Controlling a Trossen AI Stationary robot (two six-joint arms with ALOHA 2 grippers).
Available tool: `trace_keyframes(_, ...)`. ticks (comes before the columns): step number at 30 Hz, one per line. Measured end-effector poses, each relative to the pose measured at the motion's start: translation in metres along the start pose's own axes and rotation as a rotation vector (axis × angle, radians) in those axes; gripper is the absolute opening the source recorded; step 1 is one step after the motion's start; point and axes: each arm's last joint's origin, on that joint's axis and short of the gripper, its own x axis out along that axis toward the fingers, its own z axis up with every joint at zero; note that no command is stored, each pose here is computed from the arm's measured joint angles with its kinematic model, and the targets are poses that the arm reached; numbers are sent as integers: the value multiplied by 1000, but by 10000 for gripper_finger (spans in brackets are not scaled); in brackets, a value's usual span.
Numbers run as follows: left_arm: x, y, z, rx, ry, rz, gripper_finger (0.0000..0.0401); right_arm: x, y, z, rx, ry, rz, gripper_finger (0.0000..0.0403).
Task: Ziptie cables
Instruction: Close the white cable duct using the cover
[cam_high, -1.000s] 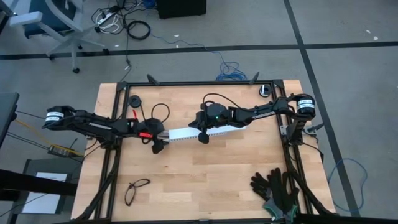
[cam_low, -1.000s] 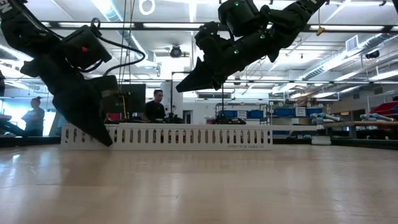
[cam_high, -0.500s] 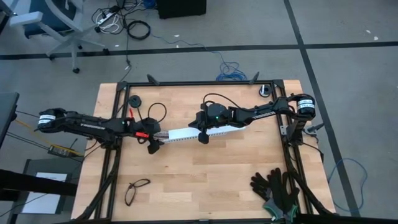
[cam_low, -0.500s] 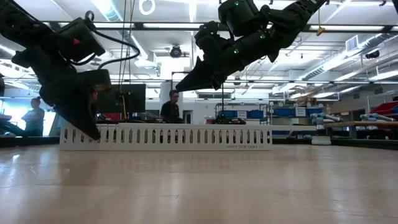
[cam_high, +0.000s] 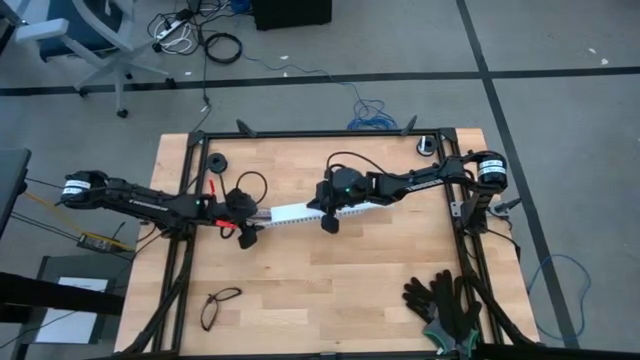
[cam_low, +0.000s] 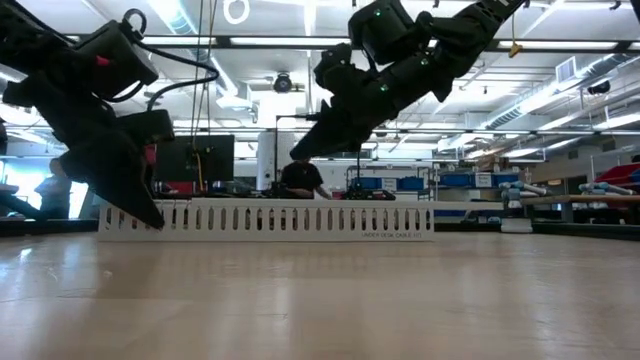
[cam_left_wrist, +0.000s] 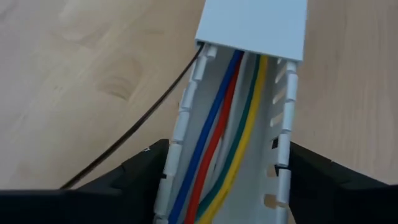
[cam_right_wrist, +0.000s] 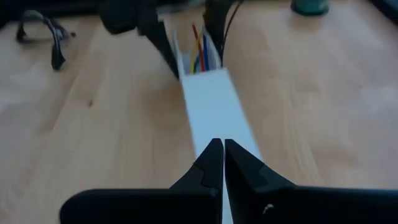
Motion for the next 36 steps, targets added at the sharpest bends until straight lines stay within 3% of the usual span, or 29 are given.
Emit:
trace_keyframes(6, 5, 1, -7, -22, -79, -18, 221, 0, 0, -1, 8, 12, 0, 0)
trace_keyframes(9, 5, 1, -7, -22, -90, -23, 207, 0, 0, -9, 17, 92, -6, 0)
trace_keyframes(13, 5, 1, -7, -19, -94, -26, 205, -1, -8, -15, 16, 149, -97, 0)
trace_keyframes(17, 5, 1, -6, -19, -99, -29, 205, -1, -21, -15, 33, 142, -117, 0)
trace_keyframes(23, 6, 1, -5, 0, -121, -30, 205, 45, -32, -29, 69, 216, 4, 0)
trace_keyframes(29, 6, 1, -4, 2, -130, -35, 204, 93, -18, -1, -33, 113, 139, 0)
trace_keyframes(33, 4, -1, 1, -10, -175, -41, 204, 85, -13, 20, -95, 64, 165, 0)
trace_keyframes(36, 4, -1, 1, 16, -177, -38, 204, 59, -11, 40, -128, 25, 137, 0)
